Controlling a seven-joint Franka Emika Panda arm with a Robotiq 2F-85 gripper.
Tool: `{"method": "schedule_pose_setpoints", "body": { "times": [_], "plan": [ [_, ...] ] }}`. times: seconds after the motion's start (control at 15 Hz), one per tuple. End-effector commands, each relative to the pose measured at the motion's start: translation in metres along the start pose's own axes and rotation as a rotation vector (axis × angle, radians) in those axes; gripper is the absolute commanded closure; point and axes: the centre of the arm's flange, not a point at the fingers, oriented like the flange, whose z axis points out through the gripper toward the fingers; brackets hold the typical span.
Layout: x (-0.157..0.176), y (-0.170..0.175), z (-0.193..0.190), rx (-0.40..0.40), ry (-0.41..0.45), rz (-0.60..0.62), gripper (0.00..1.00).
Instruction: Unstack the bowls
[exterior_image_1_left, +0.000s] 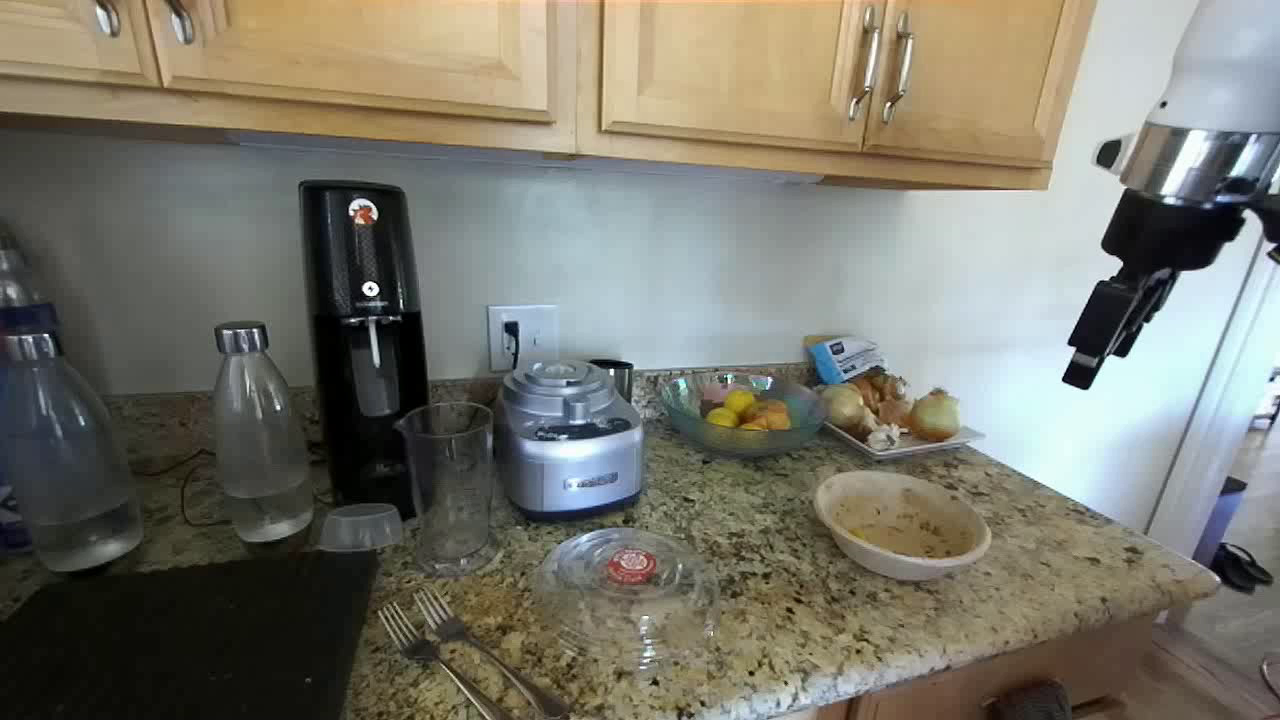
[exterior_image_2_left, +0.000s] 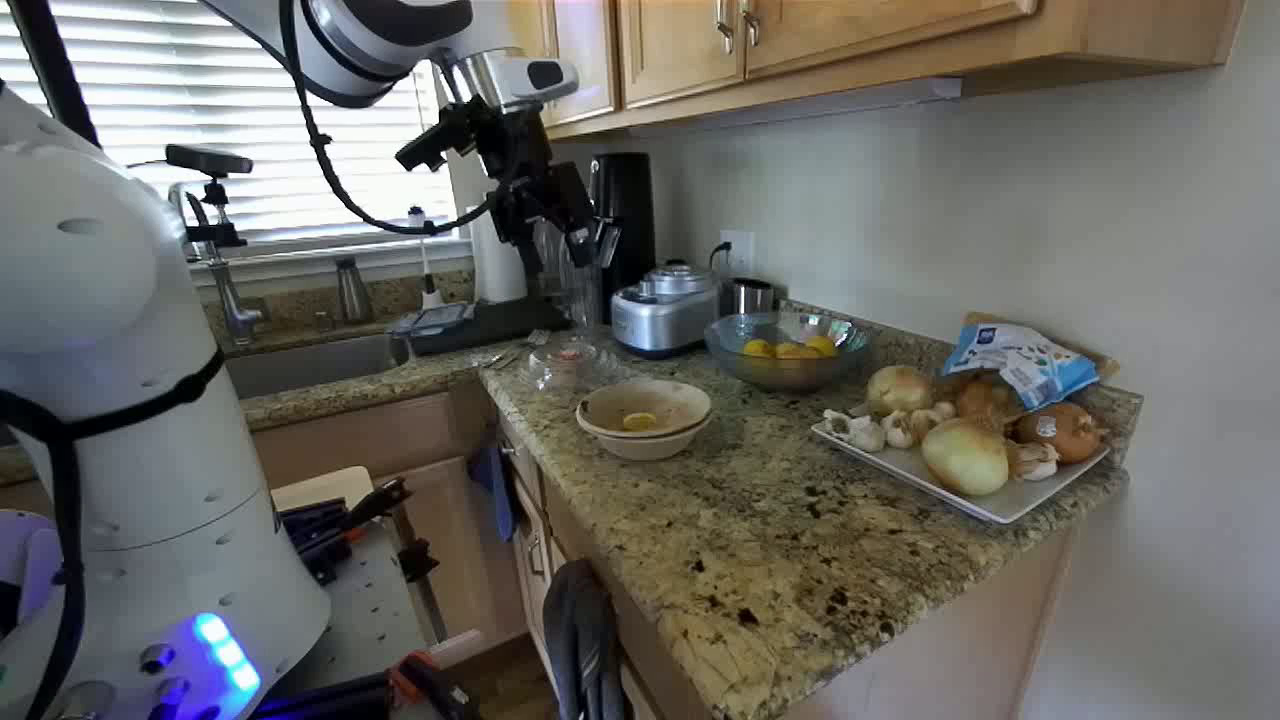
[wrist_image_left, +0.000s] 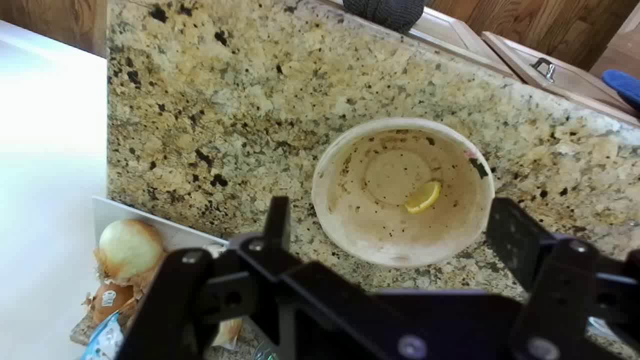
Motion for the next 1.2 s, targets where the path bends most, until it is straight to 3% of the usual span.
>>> {"method": "schedule_pose_setpoints", "body": {
  "times": [0.0, 0.53, 0.73, 1.13],
  "plan": [
    [0.0, 0.0, 0.0, 0.0, -0.001, 0.0, 0.0],
    [0.008, 0.001, 0.008, 0.012, -0.04, -0.001, 0.0],
    [0.027, 0.005, 0.017, 0.034, -0.108, -0.001, 0.0],
    [0.067, 0.021, 0.053, 0.077, -0.159, 0.004, 0.0]
  ]
}}
